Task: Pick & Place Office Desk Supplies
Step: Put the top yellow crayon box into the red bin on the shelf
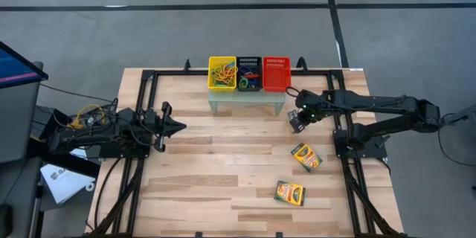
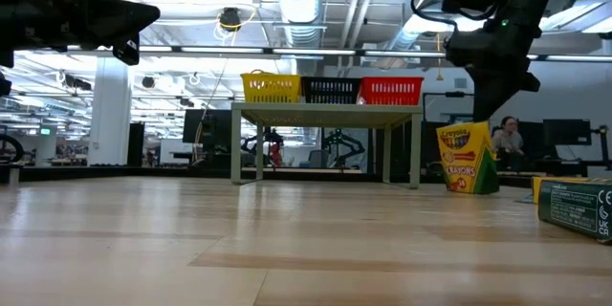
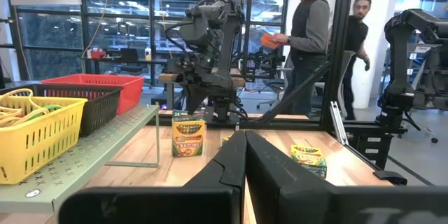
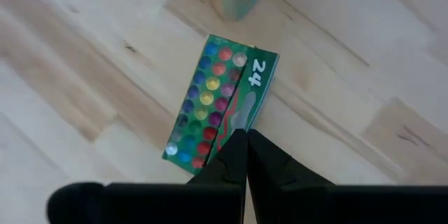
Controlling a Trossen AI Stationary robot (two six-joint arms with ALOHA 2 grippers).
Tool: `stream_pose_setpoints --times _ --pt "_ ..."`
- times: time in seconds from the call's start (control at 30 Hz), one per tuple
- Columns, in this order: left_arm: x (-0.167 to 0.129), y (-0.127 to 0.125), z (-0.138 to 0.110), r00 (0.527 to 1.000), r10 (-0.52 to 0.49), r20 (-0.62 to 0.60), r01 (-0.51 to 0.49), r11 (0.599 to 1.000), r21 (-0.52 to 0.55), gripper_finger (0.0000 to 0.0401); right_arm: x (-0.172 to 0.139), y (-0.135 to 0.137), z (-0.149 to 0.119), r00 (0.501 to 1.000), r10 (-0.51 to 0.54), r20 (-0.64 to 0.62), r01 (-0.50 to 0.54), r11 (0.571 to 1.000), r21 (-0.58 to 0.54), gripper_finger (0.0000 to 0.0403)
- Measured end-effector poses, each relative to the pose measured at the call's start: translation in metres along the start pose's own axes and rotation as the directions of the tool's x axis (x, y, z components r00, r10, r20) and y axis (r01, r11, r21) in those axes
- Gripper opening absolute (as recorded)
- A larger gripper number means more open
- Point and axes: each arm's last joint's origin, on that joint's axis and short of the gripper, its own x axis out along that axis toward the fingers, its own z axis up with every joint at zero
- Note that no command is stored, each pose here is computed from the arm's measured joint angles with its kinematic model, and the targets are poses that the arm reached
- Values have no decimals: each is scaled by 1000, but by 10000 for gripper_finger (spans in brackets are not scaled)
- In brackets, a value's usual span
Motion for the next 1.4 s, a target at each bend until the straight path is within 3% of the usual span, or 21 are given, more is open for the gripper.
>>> stream_pose_setpoints --times 0.3,0.67,0.97,1.17,1.27,1.4 --pt "0 0 0 1000 0 0 0 1000 0 0 0 -1 -1 999 -32 2 32 999 11 9" --pt "0 0 0 1000 0 0 0 1000 0 0 -5 -2 0 998 -60 -6 60 998 30 145" --pt "0 0 0 1000 0 0 0 1000 0 0 -39 13 10 999 -26 48 26 1000 -4 170" --pt "0 0 0 1000 0 -1 0 1000 0 0 -25 24 3 997 -61 -44 55 992 -115 221" --pt "0 0 0 1000 0 0 0 1000 0 0 -17 29 4 995 -73 -61 65 989 -131 252" --pt "0 0 0 1000 0 0 0 1000 0 0 -7 31 6 990 -114 -84 101 985 -140 264"
